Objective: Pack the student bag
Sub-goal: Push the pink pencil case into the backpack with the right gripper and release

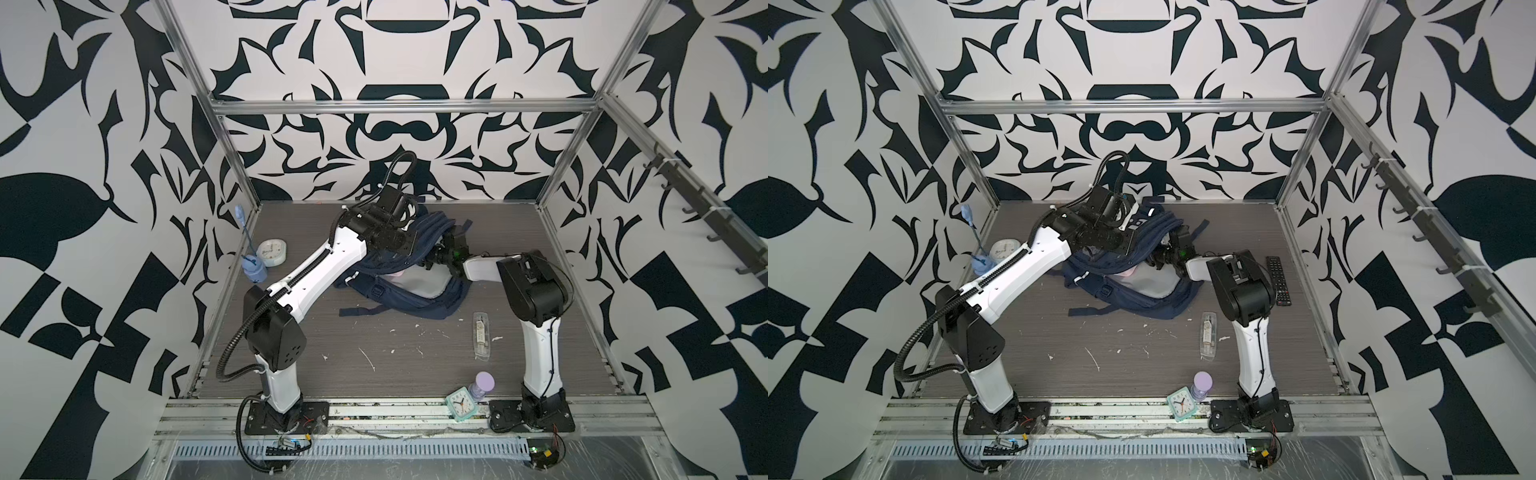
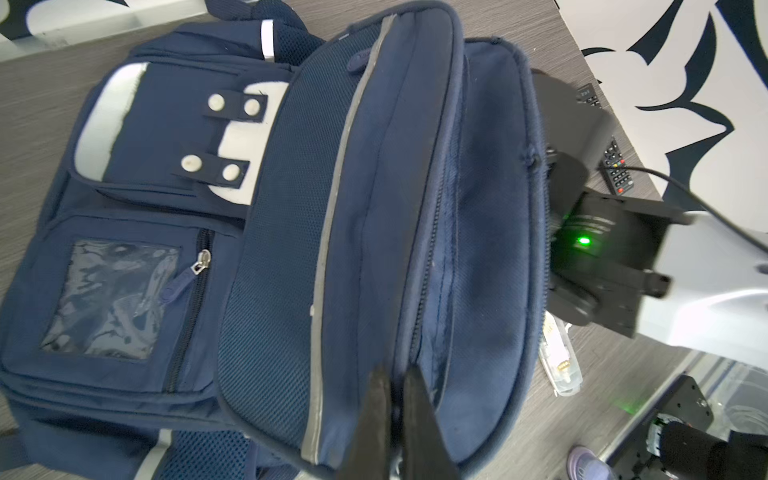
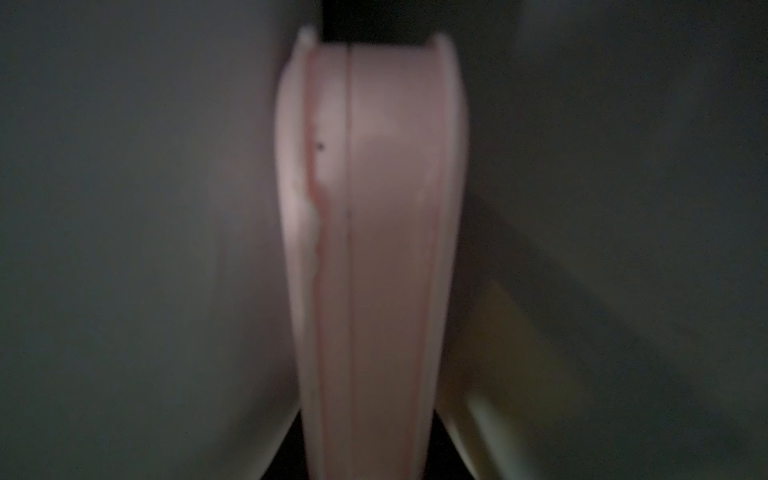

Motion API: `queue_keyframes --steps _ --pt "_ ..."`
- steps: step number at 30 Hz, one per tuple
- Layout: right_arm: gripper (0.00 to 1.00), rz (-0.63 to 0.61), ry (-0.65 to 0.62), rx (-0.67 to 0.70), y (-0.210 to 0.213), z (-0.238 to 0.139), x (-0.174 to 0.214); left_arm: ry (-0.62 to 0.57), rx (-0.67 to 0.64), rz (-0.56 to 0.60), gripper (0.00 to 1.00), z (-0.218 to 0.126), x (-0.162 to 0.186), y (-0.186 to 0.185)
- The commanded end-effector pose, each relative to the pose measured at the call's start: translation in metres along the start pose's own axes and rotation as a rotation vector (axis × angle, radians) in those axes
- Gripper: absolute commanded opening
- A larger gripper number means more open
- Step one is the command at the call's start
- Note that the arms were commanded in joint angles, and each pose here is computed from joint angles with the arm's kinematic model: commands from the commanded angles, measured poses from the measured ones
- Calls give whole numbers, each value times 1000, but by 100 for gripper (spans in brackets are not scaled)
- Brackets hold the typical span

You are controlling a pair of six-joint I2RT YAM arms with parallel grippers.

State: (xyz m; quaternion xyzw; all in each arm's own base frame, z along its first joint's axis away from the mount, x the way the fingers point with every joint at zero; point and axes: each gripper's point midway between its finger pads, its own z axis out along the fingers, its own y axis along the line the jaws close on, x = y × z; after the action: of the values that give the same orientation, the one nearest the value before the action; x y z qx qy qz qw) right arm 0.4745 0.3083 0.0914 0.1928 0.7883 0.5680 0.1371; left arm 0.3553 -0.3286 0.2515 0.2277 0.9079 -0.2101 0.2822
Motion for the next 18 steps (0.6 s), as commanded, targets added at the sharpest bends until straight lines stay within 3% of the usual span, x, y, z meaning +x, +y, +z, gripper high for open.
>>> queue_keyframes --steps 1,7,10,18 --pt "30 -52 -28 -136 55 8 -5 -99 68 -14 0 -27 -21 -13" --pt "58 -75 -6 -30 43 21 3 -95 87 -32 0 -24 -20 -12" --pt "67 -110 6 5 47 17 6 -98 85 -42 0 -23 -21 -8" --pt "76 -236 15 172 54 -13 9 -97 77 -96 0 -11 -27 13"
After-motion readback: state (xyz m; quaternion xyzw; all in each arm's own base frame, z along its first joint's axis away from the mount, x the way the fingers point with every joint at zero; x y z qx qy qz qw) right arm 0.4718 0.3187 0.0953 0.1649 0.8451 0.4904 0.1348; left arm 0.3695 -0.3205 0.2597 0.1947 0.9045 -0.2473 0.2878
